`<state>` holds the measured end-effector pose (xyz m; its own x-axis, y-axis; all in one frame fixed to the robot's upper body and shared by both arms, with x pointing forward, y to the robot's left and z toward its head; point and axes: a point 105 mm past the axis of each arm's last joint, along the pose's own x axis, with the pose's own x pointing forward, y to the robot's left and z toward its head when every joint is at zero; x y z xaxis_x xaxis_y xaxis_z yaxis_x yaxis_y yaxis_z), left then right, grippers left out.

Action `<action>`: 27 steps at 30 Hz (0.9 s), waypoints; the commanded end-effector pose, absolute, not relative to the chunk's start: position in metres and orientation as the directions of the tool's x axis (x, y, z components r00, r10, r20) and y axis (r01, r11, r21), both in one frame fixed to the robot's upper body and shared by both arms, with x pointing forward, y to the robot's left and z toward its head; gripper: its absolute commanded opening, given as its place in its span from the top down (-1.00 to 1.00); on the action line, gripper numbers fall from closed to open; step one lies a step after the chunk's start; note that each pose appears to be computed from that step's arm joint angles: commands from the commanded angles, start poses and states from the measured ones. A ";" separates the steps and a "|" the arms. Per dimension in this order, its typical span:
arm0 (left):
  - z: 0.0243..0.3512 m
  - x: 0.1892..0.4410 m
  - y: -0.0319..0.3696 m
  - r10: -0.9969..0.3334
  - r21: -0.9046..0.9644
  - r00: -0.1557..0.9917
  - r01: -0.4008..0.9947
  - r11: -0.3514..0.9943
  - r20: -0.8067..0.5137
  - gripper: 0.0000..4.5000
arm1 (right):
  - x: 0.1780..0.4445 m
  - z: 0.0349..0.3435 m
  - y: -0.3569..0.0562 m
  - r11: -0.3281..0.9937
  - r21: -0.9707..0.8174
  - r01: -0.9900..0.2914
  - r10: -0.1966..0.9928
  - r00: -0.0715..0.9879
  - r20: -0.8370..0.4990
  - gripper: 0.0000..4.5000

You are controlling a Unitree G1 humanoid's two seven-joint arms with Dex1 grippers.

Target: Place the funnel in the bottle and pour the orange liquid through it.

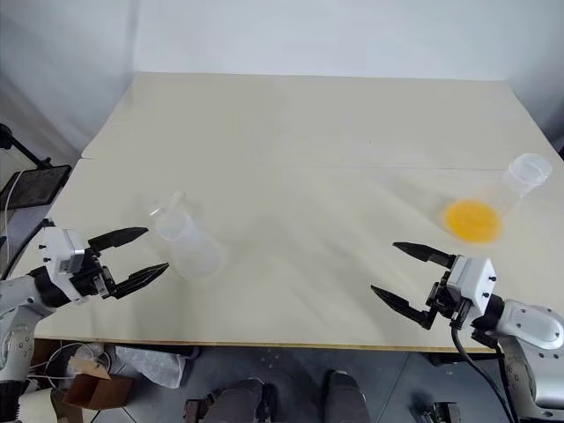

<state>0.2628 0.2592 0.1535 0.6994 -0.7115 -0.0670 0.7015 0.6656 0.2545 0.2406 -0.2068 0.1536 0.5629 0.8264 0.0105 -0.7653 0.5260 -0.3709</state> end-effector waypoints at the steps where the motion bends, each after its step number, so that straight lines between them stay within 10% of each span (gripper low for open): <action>1: 0.162 0.254 0.272 -0.663 0.228 0.748 0.649 0.725 -0.020 -1.00 | 0.244 0.159 -0.196 0.512 -0.375 -0.772 0.843 0.537 0.046 -0.99; 13: 0.123 0.196 0.332 -0.442 0.117 0.894 0.448 0.886 -0.073 -1.00 | 0.251 0.186 -0.143 0.389 -0.357 -0.849 0.921 0.358 0.152 -0.99; 27: 0.171 0.248 0.230 -0.732 0.134 0.680 0.723 0.678 0.041 -1.00 | 0.252 0.160 -0.184 0.473 -0.329 -0.818 0.874 0.482 0.059 -0.99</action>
<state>0.2469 0.2407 0.1590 0.7121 -0.7017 0.0226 0.6958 0.7096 0.1106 0.2536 -0.1765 0.1542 0.4639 0.8842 0.0546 -0.8408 0.4588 -0.2873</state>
